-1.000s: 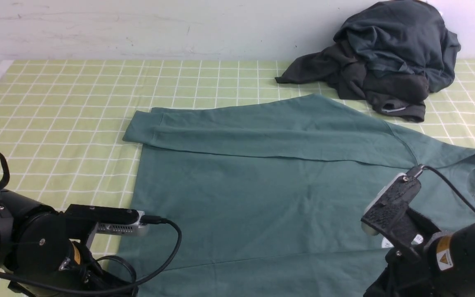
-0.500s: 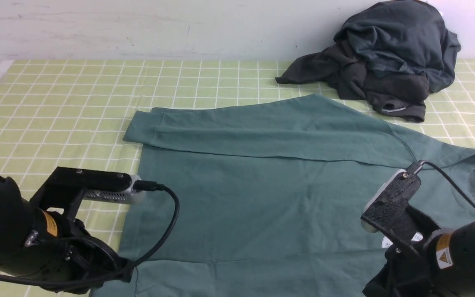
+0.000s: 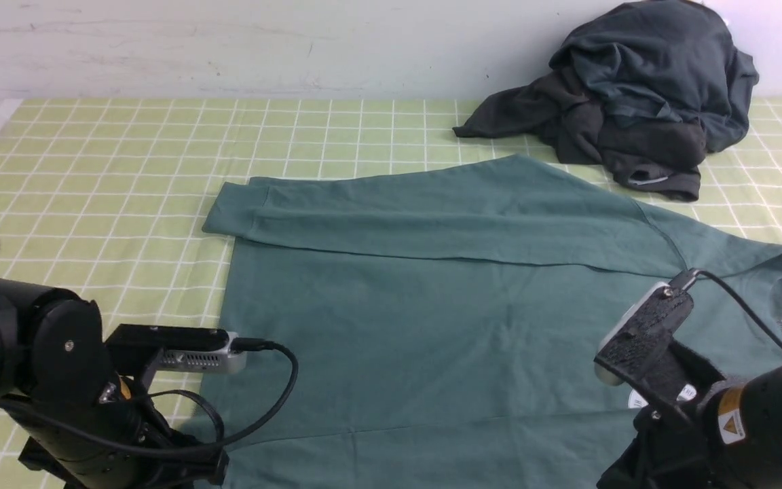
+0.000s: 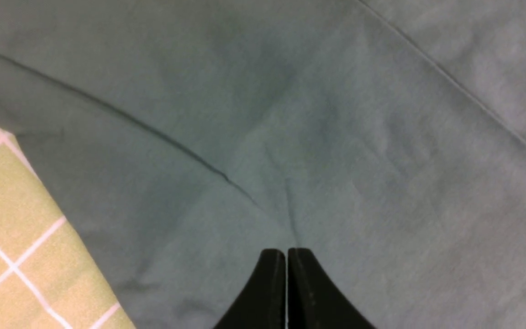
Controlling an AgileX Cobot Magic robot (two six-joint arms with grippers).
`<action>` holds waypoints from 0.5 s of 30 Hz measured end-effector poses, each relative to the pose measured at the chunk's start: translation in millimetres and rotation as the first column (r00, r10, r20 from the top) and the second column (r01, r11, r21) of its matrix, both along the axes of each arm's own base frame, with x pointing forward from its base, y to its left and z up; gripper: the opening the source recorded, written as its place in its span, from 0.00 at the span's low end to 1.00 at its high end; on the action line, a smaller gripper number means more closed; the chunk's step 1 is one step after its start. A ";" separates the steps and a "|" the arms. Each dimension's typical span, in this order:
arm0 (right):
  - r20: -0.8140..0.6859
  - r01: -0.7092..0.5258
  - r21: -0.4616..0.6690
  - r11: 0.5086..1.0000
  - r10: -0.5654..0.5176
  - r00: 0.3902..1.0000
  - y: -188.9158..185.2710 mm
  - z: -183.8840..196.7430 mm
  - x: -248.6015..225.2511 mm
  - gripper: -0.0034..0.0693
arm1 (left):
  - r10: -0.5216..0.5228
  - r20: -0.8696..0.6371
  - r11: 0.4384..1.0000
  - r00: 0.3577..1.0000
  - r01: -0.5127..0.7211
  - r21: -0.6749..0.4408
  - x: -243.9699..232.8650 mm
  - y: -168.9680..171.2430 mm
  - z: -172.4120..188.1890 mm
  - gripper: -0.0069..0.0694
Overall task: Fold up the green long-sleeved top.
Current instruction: Use the left arm to clamp the cuff closest to it
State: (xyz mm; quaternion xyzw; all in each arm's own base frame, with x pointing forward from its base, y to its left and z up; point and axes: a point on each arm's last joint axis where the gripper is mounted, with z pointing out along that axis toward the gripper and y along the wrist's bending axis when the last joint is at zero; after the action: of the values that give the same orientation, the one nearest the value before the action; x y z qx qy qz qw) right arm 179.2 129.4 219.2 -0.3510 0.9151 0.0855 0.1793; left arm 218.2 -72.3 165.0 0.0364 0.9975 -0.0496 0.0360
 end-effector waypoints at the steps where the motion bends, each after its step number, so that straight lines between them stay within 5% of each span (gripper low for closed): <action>1: -0.003 0.000 -0.002 1.000 0.000 1.000 -0.1 -0.1 -0.3 0.05 | 0.002 -0.010 1.000 1.000 -0.002 0.002 1.3 -0.5 -3.8 0.43; 7: -0.009 -0.001 -0.004 1.000 0.001 1.000 -0.3 -0.3 -0.8 0.05 | 0.012 -0.015 1.000 1.000 -0.012 -0.006 2.8 -1.7 -6.4 0.14; 15: -0.011 -0.001 -0.005 1.000 0.001 1.000 -0.4 -0.4 -1.0 0.05 | 0.019 0.126 0.998 0.992 -0.011 -0.069 -13.2 1.4 38.9 0.11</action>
State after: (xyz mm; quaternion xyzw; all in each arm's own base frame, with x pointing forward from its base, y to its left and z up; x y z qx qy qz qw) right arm 178.3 129.0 218.8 -0.3513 0.9162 0.0851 0.1732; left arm 204.9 -70.9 203.9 0.0308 0.9911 -0.0811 0.1006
